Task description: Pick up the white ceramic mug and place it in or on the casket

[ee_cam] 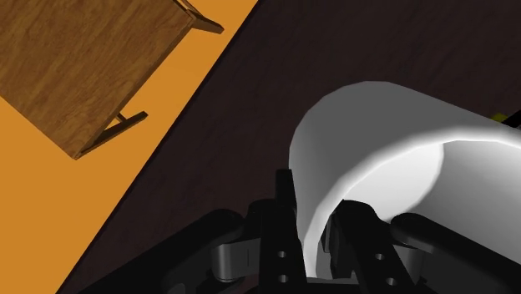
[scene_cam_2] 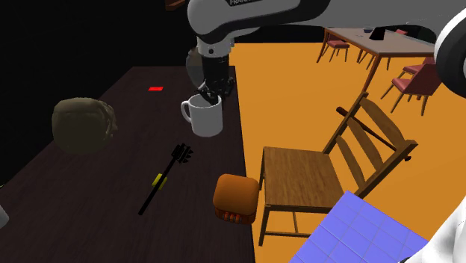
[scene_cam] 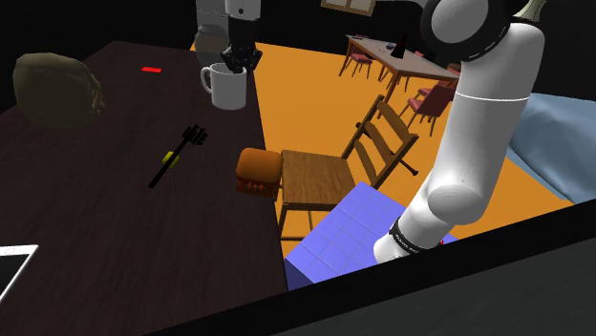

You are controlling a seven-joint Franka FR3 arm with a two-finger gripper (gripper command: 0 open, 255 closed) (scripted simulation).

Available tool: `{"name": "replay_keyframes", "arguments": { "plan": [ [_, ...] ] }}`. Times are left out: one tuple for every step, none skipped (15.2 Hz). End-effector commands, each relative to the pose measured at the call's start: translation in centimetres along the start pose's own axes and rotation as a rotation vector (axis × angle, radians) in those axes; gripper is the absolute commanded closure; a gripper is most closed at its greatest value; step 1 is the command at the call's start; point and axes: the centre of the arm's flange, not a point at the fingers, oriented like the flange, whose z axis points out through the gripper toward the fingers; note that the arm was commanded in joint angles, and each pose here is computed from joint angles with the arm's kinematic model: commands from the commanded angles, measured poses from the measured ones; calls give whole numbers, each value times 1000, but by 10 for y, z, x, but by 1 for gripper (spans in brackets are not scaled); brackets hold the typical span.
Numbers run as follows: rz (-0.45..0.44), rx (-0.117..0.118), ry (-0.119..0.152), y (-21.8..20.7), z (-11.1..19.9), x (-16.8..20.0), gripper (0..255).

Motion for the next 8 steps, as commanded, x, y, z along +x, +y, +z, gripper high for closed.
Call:
{"name": "replay_keyframes", "arguments": {
  "plan": [
    [0,0,0,-3,-5,-13,255],
    [0,0,0,-7,-6,-25,255],
    [0,0,0,-10,-7,-38,255],
    [0,0,0,-14,-7,-51,255],
    [0,0,0,-17,-8,-63,255],
    [0,0,0,-21,-9,-76,255],
    [0,0,0,-24,-9,-89,255],
    [0,0,0,-28,-10,-102,255]
  ]
}}
